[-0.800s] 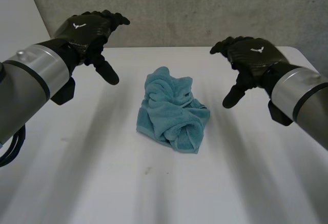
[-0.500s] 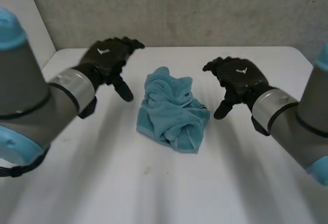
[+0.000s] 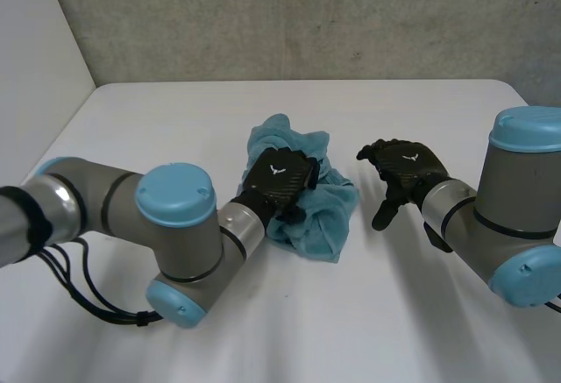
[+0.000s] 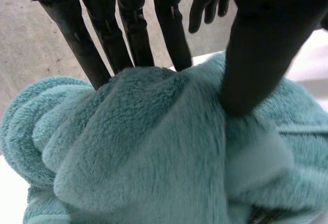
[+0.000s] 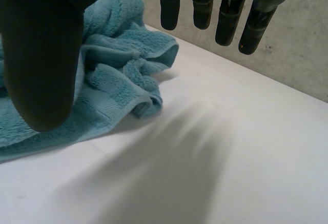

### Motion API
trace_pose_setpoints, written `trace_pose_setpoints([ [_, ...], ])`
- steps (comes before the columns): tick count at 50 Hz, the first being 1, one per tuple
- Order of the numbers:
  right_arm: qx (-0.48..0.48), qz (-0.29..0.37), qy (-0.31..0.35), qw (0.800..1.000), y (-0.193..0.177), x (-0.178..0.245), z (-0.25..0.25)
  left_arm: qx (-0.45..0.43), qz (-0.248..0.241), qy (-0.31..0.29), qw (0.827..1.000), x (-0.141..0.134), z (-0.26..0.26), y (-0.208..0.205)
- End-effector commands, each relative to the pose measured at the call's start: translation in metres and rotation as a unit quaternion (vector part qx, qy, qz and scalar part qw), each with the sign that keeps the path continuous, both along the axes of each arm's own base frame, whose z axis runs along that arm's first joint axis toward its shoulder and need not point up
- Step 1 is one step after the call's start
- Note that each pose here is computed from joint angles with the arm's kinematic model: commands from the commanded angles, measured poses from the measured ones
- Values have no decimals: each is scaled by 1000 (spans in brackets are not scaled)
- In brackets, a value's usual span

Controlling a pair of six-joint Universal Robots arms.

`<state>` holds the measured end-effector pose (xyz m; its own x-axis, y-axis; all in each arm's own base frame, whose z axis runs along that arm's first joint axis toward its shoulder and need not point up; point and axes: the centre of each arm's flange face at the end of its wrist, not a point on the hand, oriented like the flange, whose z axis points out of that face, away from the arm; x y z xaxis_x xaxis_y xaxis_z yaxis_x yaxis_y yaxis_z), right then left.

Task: Fold the laundry

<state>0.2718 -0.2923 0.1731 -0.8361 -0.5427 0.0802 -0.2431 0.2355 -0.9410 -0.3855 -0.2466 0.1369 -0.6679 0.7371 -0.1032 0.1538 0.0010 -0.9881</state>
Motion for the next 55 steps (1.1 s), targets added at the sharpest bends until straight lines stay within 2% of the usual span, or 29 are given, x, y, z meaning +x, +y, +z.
trace_pose_setpoints([
  [1,1,-11,6,1000,-2,-1,-3,-37,5,-35,999,-2,-6,-5],
  [3,0,-17,6,1000,-3,-2,-2,-51,17,-37,998,-1,2,-5],
  [9,1,-21,0,1000,-6,-3,1,-99,69,-7,993,20,69,8],
  [16,40,-22,-65,997,-3,0,0,-136,72,36,987,45,128,39],
  [17,54,-17,-88,995,-2,3,1,-136,72,36,987,45,128,39],
  [18,62,-13,-99,993,-1,4,0,-150,74,55,984,58,149,55],
  [25,118,16,-179,977,5,17,-1,-174,65,98,978,76,183,87],
  [30,113,21,-198,973,-1,28,-16,-174,54,130,975,87,204,109],
  [34,93,57,-199,974,10,52,-15,-176,52,137,973,93,212,117],
  [41,91,60,-188,976,10,70,-31,-184,57,139,971,94,216,112],
  [46,54,52,-194,978,-3,73,-13,-203,93,142,964,102,227,87],
  [51,-57,62,-182,980,-20,77,43,-234,125,156,951,107,251,49],
  [52,-106,56,-190,974,-24,73,76,-240,128,160,949,107,256,43],
  [55,-174,34,-209,962,-24,62,128,-260,138,180,938,106,277,22],
])
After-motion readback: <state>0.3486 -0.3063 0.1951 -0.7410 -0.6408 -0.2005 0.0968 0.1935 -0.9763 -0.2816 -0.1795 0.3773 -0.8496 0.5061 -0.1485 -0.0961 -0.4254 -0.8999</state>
